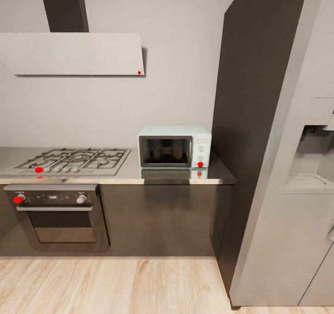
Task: In the kitchen, take the popcorn bag from the countertop, put it into the microwave, and heat it until the popcorn is cooked so the cooked popcorn ends up inside the bag.
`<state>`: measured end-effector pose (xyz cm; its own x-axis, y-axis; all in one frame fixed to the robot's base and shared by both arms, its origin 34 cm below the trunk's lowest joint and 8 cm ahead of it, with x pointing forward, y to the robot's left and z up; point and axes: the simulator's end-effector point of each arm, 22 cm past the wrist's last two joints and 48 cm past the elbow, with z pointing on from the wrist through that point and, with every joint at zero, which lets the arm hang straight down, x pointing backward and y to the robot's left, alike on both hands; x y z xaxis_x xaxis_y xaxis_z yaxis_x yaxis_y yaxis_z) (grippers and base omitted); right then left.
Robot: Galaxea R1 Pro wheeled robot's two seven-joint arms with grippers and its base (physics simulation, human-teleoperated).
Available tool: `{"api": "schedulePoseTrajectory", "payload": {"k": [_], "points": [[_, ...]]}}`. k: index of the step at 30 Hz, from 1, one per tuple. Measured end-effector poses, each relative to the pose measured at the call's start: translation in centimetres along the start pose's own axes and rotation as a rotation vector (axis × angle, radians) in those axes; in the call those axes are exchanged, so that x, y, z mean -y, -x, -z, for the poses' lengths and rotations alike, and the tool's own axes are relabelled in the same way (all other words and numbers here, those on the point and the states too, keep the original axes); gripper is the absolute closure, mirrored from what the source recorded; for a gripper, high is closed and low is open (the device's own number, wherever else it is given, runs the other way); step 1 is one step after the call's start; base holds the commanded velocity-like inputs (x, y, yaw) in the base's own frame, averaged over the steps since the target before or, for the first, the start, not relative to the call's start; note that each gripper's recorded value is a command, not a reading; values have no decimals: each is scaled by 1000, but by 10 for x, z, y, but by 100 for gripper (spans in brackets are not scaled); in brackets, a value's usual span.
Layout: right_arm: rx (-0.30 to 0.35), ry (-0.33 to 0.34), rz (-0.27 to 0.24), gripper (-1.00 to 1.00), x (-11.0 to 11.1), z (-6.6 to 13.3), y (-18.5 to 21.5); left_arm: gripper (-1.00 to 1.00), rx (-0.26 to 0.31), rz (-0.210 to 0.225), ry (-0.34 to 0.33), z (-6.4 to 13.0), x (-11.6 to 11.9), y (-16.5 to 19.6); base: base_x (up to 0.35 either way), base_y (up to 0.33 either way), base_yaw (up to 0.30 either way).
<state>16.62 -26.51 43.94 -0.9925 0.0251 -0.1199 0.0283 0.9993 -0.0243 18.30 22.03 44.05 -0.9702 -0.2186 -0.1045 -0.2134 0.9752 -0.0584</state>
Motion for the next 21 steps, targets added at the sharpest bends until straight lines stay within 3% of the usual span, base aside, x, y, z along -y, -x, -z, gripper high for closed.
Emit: {"api": "schedulePoseTrajectory", "payload": {"k": [21], "points": [[0, 2, 0, -100, -1, 0, 0, -100, 0, 2, 0, 0, 0, 0, 311, 0, 0]]}}
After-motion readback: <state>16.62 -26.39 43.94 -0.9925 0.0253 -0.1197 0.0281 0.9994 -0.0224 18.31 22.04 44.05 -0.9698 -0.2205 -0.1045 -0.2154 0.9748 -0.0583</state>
